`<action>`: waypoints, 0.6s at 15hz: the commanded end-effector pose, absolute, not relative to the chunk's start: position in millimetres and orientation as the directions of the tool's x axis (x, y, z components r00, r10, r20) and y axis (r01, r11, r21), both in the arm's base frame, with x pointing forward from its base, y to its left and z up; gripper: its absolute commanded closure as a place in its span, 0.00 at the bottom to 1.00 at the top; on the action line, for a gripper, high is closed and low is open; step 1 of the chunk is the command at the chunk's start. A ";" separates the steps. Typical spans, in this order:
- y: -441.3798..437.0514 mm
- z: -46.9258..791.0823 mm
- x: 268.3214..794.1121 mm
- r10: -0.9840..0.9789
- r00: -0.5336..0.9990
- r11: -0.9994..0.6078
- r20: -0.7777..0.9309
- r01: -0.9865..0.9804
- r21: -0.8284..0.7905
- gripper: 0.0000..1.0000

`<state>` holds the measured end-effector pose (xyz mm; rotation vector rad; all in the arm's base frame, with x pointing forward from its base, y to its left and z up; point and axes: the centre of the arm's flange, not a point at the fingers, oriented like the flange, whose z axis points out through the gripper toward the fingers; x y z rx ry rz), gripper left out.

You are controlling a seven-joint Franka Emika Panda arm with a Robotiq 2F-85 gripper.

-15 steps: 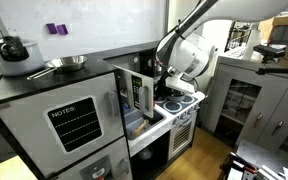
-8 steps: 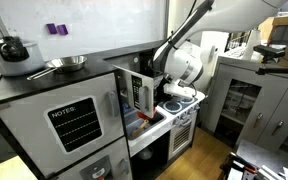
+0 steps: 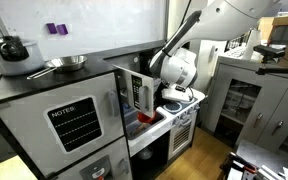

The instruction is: Pick up the orange bowl from the top shelf of the cabinet and put it in the sink. Close the door of the top shelf

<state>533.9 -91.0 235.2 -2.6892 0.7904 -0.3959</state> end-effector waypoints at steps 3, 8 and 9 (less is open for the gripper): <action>-91.4 220.7 543.0 -0.542 0.821 -0.810 0.179 -0.454 -0.370 0.98; -87.0 212.9 545.5 -0.536 0.827 -0.813 0.171 -0.452 -0.366 0.98; -85.9 212.4 546.4 -0.536 0.827 -0.813 0.170 -0.451 -0.367 0.98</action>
